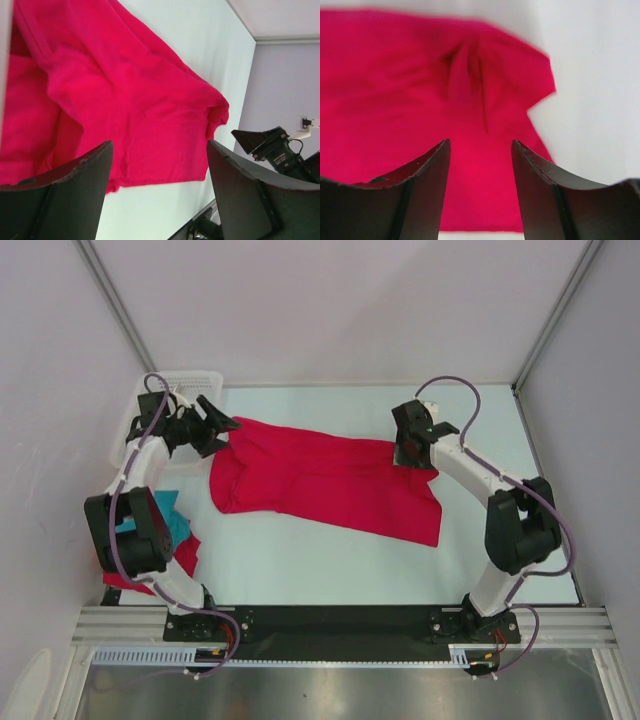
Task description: Fold and stack the t-shirts
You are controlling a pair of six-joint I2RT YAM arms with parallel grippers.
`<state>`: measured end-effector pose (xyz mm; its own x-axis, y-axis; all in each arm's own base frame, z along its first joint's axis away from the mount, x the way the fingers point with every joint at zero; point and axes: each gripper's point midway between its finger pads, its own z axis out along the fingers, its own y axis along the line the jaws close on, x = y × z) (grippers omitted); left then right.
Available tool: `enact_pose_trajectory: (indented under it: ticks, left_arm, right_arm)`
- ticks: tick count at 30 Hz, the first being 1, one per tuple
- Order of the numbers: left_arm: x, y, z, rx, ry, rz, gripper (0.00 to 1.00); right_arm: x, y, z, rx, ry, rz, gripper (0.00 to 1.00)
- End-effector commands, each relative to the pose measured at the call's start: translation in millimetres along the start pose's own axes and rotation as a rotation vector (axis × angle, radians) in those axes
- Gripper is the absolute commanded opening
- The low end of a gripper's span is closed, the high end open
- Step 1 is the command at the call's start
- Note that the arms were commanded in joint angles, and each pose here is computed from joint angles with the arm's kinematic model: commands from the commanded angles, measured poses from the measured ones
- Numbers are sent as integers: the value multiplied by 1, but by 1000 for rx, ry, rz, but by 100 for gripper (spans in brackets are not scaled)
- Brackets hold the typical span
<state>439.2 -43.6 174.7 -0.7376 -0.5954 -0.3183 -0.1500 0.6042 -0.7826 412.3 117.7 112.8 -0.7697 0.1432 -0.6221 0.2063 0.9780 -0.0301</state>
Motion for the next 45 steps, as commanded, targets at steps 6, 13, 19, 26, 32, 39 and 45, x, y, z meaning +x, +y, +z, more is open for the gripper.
enact_pose_trajectory:
  ticks: [6,13,19,26,32,39,45]
  left_arm:
    - [74,-9,-19,30,33,146,80]
    - [118,20,3,-9,101,110,79]
    - [122,32,18,-79,120,93,78]
    - [111,39,26,-144,113,76,77]
    - [84,38,18,-236,38,135,77]
    - [85,54,27,-284,76,117,77]
    - [86,60,30,-309,77,109,76]
  right_arm:
    - [55,-12,-36,-37,-5,12,58]
    - [63,-14,-28,-10,5,-34,58]
    - [59,-5,-24,-12,10,-52,58]
    - [48,5,-17,-10,10,-68,58]
    - [38,13,-3,-7,20,-88,58]
    - [40,26,19,-12,52,-108,58]
    - [40,33,33,-14,63,-116,58]
